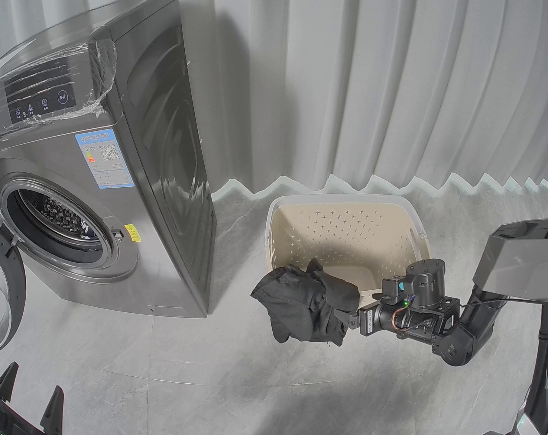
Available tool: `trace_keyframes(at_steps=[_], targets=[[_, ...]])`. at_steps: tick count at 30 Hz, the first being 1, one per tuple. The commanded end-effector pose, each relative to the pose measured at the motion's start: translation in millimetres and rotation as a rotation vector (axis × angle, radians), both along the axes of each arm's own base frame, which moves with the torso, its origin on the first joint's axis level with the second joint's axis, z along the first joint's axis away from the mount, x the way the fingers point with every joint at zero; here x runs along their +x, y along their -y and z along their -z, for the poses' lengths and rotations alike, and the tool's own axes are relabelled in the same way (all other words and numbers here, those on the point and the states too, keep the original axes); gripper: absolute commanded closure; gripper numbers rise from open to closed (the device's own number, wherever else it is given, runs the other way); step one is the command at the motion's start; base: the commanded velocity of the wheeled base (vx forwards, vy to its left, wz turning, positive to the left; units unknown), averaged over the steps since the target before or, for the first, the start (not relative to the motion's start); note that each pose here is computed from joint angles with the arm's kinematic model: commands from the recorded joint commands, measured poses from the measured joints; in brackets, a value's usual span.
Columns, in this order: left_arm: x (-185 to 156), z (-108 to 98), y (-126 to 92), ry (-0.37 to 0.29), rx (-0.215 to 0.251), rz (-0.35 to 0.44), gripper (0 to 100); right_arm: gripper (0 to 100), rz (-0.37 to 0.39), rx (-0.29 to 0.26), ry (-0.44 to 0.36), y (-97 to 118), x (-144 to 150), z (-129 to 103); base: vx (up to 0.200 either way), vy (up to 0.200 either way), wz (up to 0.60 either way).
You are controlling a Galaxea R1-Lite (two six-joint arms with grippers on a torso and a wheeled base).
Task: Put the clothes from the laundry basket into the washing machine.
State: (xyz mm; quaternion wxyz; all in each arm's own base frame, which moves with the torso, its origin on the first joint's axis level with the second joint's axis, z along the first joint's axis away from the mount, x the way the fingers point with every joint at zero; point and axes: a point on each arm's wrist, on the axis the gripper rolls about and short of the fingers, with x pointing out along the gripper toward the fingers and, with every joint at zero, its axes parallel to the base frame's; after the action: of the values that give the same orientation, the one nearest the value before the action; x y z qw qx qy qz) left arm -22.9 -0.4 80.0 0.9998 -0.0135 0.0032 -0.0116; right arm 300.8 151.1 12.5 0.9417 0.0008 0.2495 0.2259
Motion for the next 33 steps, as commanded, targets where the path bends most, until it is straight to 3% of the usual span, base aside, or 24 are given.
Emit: trace_keyframes(at_steps=[1, 30, 31, 33], targets=[[-0.2, 4.4, 0.0, 0.002, -0.001, 0.000, 0, 0, 0.000, -0.011, -0.017, -4.1, 10.5, 16.8, 0.000, 0.000, 0.00], [-0.2, 4.6, 0.0, 0.000, -0.002, 0.000, 0, 0, -0.005, 0.001, 0.053, -15.5, 44.9, 34.6, 0.000, 0.000, 0.00], [0.0, 4.5, 0.0, -0.002, -0.002, 0.000, 0, 100, -0.005, 0.003, 0.058, -15.9, 45.9, 33.8, 0.000, 0.000, 0.00], [0.0, 4.5, 0.0, -0.002, -0.004, 0.000, 0, 100, -0.005, 0.003, 0.058, -15.9, 45.9, 33.8, 0.000, 0.000, 0.00]])
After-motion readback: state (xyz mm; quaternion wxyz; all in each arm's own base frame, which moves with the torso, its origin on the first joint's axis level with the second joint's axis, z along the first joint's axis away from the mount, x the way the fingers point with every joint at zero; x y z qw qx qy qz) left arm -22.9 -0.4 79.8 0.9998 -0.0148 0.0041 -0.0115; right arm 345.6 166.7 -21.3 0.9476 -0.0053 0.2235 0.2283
